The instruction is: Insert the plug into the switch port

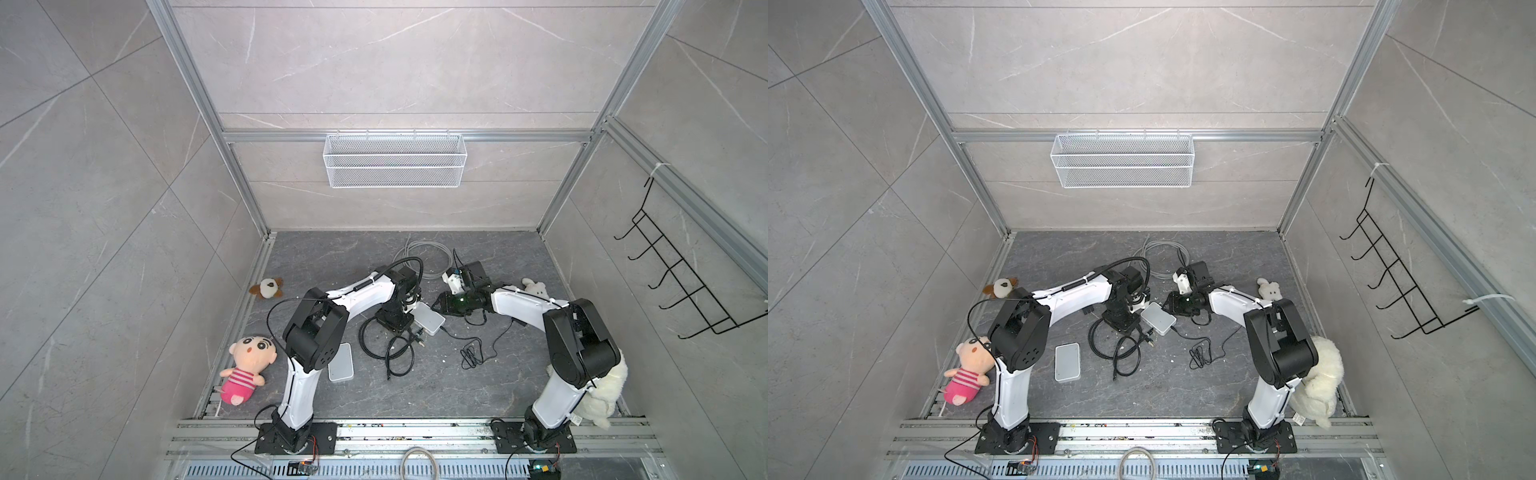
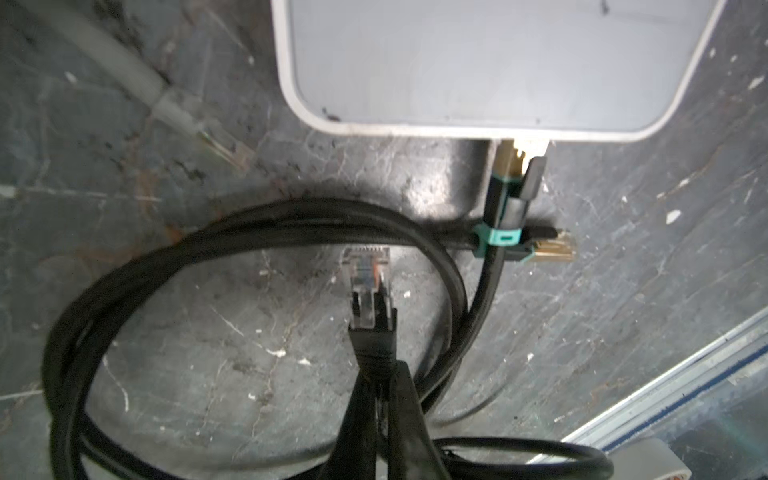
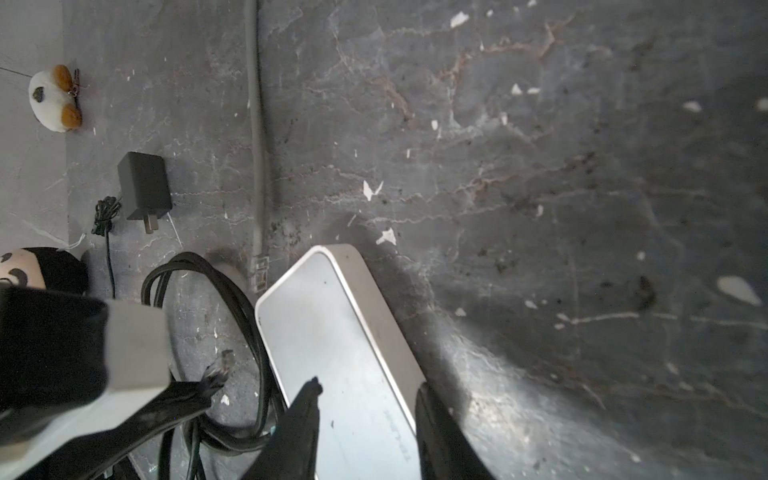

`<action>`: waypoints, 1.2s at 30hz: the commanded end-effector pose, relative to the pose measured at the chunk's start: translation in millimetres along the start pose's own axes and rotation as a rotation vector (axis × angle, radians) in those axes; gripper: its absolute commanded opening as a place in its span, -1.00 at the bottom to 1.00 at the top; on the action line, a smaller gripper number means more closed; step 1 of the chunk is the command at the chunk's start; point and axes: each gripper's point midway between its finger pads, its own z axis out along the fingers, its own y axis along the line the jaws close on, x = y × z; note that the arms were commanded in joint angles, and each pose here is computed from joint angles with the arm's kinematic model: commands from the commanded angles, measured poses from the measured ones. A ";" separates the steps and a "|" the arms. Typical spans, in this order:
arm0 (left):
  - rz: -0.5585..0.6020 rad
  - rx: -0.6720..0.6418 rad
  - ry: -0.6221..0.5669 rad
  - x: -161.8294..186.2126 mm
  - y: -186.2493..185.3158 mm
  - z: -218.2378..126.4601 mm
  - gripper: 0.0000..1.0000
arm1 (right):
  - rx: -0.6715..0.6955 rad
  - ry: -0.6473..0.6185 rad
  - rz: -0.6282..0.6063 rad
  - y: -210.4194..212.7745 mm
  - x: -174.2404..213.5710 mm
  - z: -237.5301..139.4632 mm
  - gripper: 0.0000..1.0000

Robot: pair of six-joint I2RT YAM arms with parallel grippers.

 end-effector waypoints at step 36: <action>0.247 -0.202 -0.009 -35.7 9.8 2.9 -0.87 | -0.120 0.079 -0.102 -3.9 16.0 46.9 -0.14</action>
